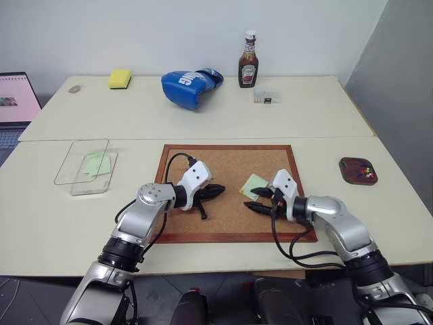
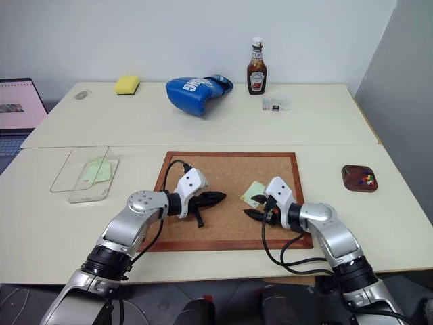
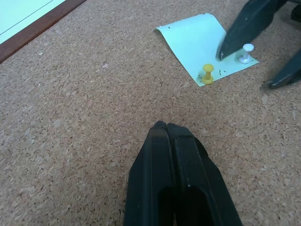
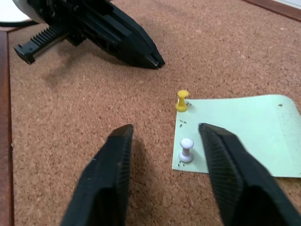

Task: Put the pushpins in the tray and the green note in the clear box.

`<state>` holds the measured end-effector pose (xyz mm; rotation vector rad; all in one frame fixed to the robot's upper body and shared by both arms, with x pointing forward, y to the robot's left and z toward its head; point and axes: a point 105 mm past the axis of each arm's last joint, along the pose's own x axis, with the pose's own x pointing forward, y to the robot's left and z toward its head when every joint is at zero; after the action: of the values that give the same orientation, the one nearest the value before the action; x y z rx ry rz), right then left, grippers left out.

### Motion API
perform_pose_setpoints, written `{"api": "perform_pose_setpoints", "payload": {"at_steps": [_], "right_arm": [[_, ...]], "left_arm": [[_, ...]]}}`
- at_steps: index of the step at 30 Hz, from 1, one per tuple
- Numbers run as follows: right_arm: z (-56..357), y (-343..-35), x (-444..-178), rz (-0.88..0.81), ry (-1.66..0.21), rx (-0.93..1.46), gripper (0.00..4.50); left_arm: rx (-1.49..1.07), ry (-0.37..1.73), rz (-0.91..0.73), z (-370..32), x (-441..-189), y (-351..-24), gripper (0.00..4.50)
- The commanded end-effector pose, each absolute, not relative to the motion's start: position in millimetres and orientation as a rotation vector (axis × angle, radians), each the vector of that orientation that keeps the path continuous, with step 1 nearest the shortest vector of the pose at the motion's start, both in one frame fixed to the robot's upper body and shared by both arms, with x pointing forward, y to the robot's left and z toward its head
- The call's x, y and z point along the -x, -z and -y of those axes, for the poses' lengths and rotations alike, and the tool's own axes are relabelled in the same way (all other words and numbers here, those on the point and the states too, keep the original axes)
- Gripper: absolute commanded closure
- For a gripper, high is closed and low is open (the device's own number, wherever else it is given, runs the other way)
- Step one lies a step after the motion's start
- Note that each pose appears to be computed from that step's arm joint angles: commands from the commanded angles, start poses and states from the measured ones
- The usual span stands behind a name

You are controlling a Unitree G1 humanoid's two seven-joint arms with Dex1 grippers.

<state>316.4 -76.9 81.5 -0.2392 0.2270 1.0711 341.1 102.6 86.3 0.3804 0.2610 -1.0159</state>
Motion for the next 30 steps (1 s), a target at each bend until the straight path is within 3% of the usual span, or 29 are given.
{"api": "perform_pose_setpoints", "payload": {"at_steps": [1, 8, 16, 21, 30], "right_arm": [[77.1, -90.5, -318.9, -0.185, -1.072, 0.235, 3.21], [80.9, -93.7, -323.6, -0.183, -1.038, 0.191, 4.48], [82.7, -111.4, -329.8, -0.122, -1.001, 0.156, 4.48], [75.7, -145.9, -328.7, -0.006, -0.995, 0.126, 4.48], [83.4, -157.0, -326.5, 0.005, -0.96, 0.121, 4.48]], "left_arm": [[-0.39, 1.013, -0.318, -106.6, -338.5, -74.8, 4.5], [-0.386, 1.016, -0.318, -104.3, -337.4, -74.5, 4.5], [-0.384, 1.014, -0.318, -103.7, -338.6, -74.9, 4.5], [-0.384, 1.015, -0.335, -105.7, -335.8, -70.3, 4.5], [-0.379, 1.016, -0.337, -104.8, -336.8, -70.2, 4.5]]}}
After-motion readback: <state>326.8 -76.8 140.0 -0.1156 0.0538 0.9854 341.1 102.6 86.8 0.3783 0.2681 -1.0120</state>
